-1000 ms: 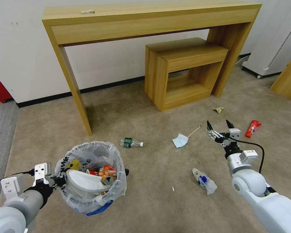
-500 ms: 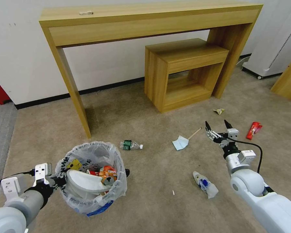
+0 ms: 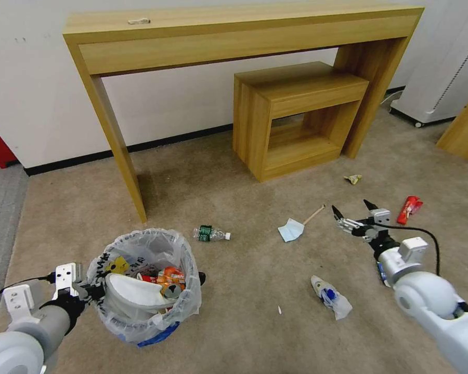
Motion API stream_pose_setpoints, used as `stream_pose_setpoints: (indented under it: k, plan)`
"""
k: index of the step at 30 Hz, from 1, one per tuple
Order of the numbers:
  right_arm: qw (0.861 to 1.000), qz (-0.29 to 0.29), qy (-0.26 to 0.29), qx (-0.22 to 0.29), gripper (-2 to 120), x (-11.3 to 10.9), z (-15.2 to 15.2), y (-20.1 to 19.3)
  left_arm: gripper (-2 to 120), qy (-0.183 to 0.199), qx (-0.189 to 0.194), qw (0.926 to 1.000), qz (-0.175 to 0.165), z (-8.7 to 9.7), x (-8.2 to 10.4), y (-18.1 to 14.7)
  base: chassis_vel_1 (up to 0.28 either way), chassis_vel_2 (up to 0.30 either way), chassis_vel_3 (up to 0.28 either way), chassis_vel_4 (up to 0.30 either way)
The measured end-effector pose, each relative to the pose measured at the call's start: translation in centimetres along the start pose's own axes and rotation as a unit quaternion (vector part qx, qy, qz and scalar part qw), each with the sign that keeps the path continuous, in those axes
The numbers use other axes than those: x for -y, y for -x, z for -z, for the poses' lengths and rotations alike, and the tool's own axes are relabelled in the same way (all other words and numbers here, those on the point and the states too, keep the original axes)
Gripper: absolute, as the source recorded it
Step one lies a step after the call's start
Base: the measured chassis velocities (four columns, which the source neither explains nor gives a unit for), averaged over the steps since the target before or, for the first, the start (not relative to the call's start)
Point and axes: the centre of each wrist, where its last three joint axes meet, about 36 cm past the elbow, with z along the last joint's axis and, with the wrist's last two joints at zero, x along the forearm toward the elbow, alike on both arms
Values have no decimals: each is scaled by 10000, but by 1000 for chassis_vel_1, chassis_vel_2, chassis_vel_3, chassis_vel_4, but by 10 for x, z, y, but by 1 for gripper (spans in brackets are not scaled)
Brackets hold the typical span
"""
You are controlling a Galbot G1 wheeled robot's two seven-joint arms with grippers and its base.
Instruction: Pick up the trash bin and place the garbage on the floor into it.
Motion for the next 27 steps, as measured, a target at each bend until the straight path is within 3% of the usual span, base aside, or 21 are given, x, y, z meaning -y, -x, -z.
stream_pose_setpoints:
  k: [5,13,19,27]
  plan:
    - [9997,99,-50,-229,100,10,13,-1,0,-4,14,10000,6,0,-2,3,0,0,0,0]
    - [9922,248,-314,-1184,100,20,39,-10,0,-16,36,10000,8,0,-4,10,0,0,0,0]
    - [9795,414,-754,-1821,100,18,30,-22,0,-30,10,10000,24,-2,-7,16,0,0,0,0]
    - [9633,838,-1162,-2271,100,4,5,-44,0,-32,9,10000,57,-6,-9,19,0,0,0,0]
